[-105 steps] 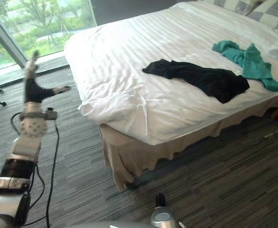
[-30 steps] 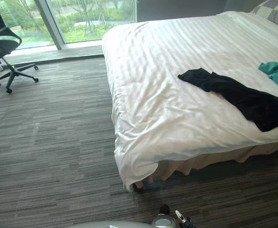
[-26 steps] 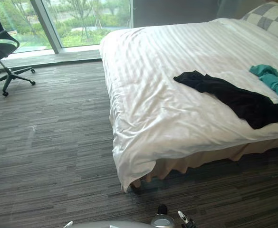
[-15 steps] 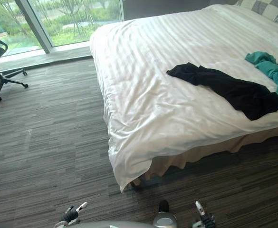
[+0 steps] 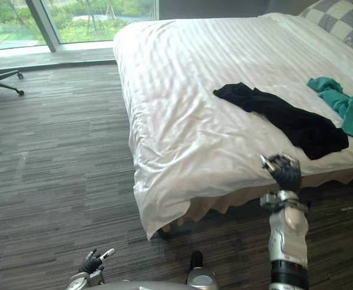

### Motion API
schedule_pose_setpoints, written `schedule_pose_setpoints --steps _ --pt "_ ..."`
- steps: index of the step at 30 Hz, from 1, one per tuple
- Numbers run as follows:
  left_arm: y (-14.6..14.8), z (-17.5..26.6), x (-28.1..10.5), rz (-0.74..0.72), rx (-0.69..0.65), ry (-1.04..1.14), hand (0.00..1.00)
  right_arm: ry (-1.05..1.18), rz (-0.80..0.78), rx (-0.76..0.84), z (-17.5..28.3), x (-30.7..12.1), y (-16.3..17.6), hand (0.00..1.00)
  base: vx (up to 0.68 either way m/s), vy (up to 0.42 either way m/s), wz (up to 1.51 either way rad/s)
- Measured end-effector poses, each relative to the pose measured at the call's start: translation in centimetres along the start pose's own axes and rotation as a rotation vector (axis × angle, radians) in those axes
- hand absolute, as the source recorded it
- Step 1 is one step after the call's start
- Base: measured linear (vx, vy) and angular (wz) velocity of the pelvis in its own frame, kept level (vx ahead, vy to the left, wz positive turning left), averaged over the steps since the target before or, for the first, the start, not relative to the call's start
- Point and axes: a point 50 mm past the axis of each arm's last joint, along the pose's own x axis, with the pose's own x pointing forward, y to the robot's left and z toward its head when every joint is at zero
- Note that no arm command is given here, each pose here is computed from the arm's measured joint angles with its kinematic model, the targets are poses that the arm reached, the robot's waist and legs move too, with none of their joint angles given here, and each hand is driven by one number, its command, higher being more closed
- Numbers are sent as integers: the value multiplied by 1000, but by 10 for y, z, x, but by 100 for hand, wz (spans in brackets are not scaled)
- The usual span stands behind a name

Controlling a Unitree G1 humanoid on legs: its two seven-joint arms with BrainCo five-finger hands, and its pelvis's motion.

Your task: Tidy the bed and pick cloth on bed and put in laundry

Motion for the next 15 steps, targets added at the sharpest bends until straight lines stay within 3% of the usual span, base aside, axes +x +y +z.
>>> schedule_pose_setpoints --steps 6,10,15 --pt "-5 3 0 -33 27 -31 0 26 312 -41 14 65 49 100 -27 -37 45" --pt "-7 14 0 -83 46 -81 0 18 461 -13 30 87 79 100 -58 0 54" --pt "-33 67 5 -223 86 -268 0 -151 515 -23 105 134 105 100 -221 25 27"
